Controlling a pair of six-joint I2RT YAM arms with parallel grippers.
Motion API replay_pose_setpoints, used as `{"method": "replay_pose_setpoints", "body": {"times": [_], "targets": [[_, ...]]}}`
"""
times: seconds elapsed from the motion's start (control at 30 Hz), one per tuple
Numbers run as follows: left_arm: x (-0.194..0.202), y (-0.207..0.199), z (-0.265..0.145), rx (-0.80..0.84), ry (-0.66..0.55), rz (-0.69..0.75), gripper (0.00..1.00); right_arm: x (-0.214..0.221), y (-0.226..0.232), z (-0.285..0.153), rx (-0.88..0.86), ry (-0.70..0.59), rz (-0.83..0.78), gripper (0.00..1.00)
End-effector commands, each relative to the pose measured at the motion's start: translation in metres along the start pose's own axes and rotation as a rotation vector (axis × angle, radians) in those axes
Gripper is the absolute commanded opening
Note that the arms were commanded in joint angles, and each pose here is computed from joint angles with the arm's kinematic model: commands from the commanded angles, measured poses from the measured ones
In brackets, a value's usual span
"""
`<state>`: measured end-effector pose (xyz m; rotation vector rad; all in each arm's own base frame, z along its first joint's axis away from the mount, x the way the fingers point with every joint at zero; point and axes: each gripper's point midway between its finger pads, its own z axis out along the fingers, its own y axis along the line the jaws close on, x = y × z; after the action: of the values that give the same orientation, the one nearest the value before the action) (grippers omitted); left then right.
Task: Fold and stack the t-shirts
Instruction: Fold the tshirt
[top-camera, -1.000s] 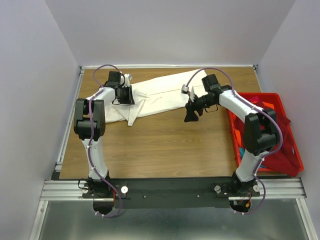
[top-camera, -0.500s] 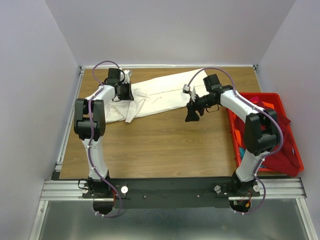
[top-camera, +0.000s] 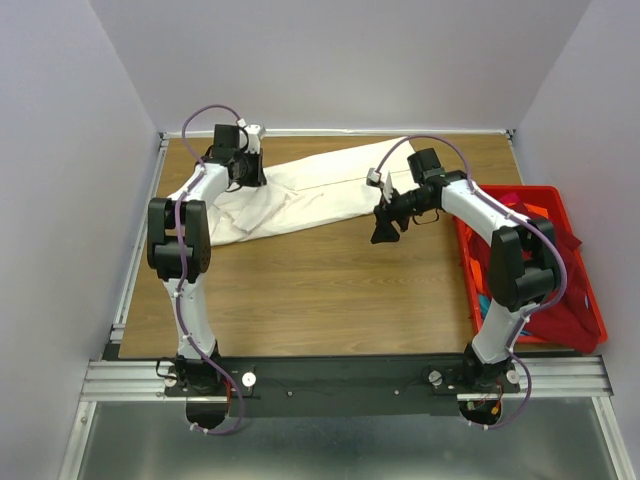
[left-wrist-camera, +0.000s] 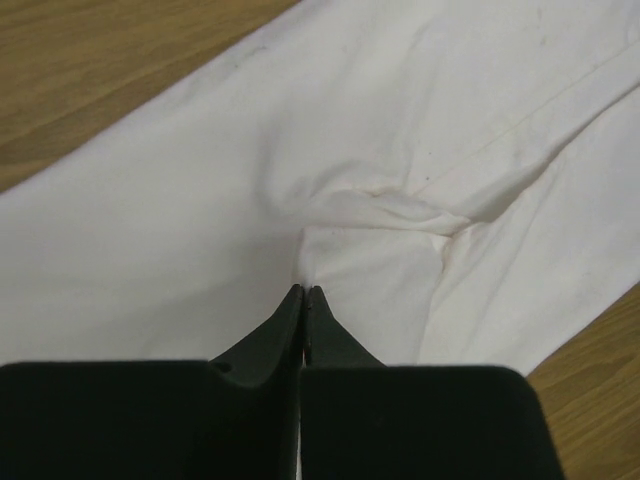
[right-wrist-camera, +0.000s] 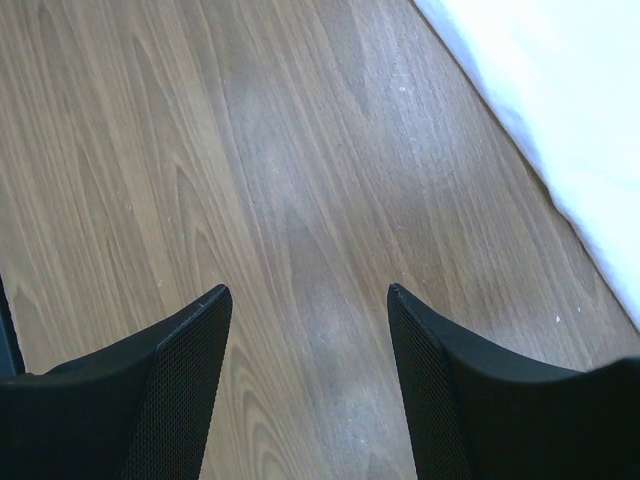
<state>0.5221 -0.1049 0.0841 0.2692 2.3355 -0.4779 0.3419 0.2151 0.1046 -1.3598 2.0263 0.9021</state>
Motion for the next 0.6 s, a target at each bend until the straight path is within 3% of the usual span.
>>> {"method": "replay_pose_setpoints", "body": {"times": [0.0, 0.57], "targets": [[-0.053, -0.004, -0.018, -0.038, -0.135, 0.132, 0.05, -0.006, 0.005, -0.006, -0.01, -0.03, -0.027, 0.71], [-0.077, -0.011, 0.018, -0.152, -0.154, 0.443, 0.05, 0.0, 0.003, -0.004, -0.017, -0.025, -0.014, 0.71]]}}
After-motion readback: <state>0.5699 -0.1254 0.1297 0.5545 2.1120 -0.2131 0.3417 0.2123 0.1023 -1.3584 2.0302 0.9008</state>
